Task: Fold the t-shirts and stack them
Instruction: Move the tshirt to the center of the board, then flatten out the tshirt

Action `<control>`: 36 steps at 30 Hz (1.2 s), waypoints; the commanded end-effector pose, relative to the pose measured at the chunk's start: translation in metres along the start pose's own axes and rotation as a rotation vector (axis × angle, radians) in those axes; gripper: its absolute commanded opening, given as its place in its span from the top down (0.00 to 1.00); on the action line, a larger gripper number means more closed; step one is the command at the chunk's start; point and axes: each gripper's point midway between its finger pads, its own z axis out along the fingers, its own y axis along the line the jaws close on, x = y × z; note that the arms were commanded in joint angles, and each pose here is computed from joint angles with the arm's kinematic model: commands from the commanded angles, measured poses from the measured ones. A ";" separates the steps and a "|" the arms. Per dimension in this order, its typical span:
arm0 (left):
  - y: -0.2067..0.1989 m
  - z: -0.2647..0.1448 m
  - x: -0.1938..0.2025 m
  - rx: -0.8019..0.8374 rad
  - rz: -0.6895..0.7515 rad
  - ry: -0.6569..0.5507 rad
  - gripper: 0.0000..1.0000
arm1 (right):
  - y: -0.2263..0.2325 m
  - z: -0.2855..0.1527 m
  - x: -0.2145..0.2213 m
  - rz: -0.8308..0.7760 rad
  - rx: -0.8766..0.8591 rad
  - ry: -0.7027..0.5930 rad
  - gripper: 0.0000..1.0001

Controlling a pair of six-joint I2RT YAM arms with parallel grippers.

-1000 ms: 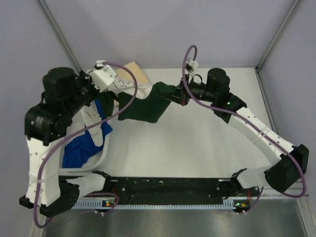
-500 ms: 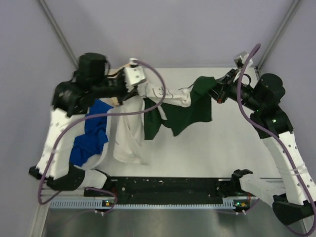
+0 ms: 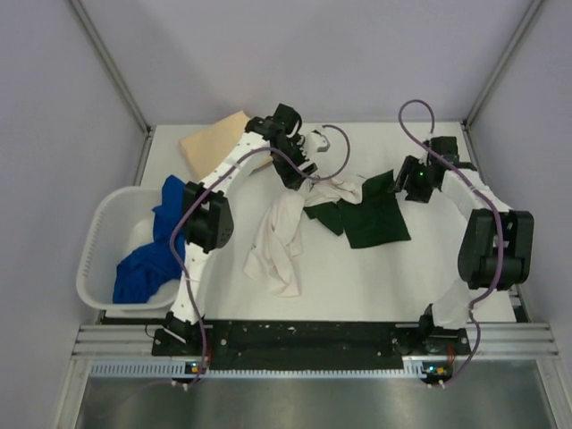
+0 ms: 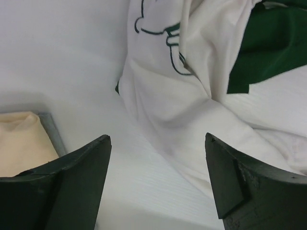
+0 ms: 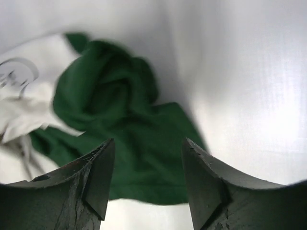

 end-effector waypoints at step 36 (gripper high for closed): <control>-0.236 0.021 0.145 0.163 0.351 0.334 0.63 | -0.003 -0.081 -0.003 -0.063 0.134 -0.224 1.00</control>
